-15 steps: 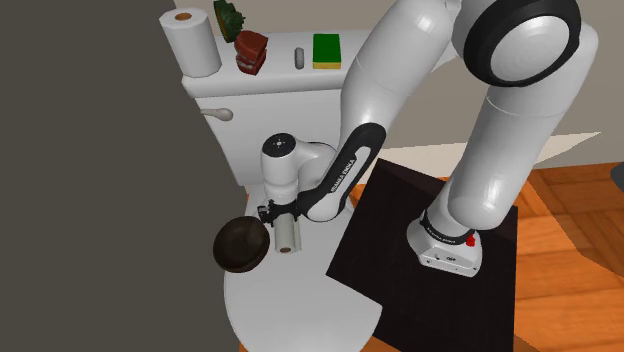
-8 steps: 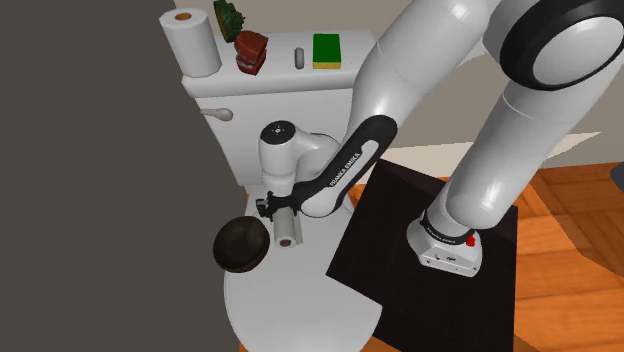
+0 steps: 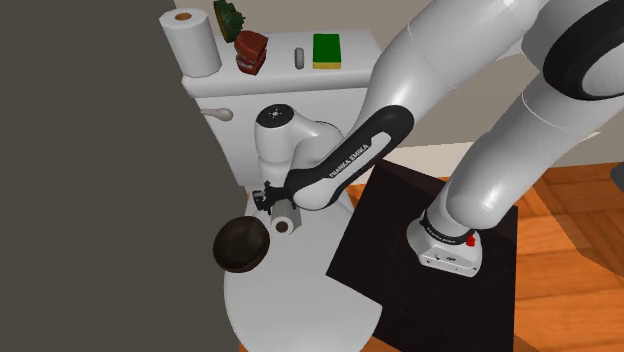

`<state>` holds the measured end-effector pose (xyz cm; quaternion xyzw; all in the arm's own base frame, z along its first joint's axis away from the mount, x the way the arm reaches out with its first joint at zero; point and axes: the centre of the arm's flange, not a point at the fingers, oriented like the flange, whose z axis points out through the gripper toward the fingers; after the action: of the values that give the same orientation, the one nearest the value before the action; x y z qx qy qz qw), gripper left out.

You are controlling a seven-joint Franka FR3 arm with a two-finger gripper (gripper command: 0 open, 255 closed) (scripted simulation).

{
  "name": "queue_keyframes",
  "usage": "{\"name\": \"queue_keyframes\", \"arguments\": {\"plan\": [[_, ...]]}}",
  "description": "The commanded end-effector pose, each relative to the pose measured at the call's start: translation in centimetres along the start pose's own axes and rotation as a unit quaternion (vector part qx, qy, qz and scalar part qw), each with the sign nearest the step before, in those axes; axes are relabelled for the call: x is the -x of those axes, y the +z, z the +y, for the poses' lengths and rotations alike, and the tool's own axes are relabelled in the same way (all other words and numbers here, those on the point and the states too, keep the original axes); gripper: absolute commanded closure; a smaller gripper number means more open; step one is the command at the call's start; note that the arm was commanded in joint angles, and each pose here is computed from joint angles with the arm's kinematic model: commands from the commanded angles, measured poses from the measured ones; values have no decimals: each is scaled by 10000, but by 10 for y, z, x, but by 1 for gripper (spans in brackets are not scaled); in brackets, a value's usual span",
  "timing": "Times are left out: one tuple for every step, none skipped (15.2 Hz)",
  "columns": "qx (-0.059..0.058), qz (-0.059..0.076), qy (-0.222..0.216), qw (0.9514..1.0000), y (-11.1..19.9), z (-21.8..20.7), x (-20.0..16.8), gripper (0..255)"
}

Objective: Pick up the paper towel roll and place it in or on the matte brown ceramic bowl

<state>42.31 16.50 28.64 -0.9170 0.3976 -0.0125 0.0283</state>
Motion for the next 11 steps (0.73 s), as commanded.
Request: {"name": "queue_keyframes", "arguments": {"plan": [[1,-4,1,10000,-10,-1,0,255],[1,-4,1,10000,-15,-1,0,255],[1,-4,1,10000,-21,-1,0,255],[1,-4,1,10000,-26,-2,0,255],[1,-4,1,10000,-31,-2,0,255],[1,-4,1,10000,-36,-2,0,255],[1,-4,1,10000,-37,-2,0,255],[1,-4,1,10000,-37,-15,4,255],[1,-4,1,10000,-37,-28,8,255],[1,-4,1,10000,-37,-40,12,255],[1,-4,1,10000,-37,-53,16,255]]}}
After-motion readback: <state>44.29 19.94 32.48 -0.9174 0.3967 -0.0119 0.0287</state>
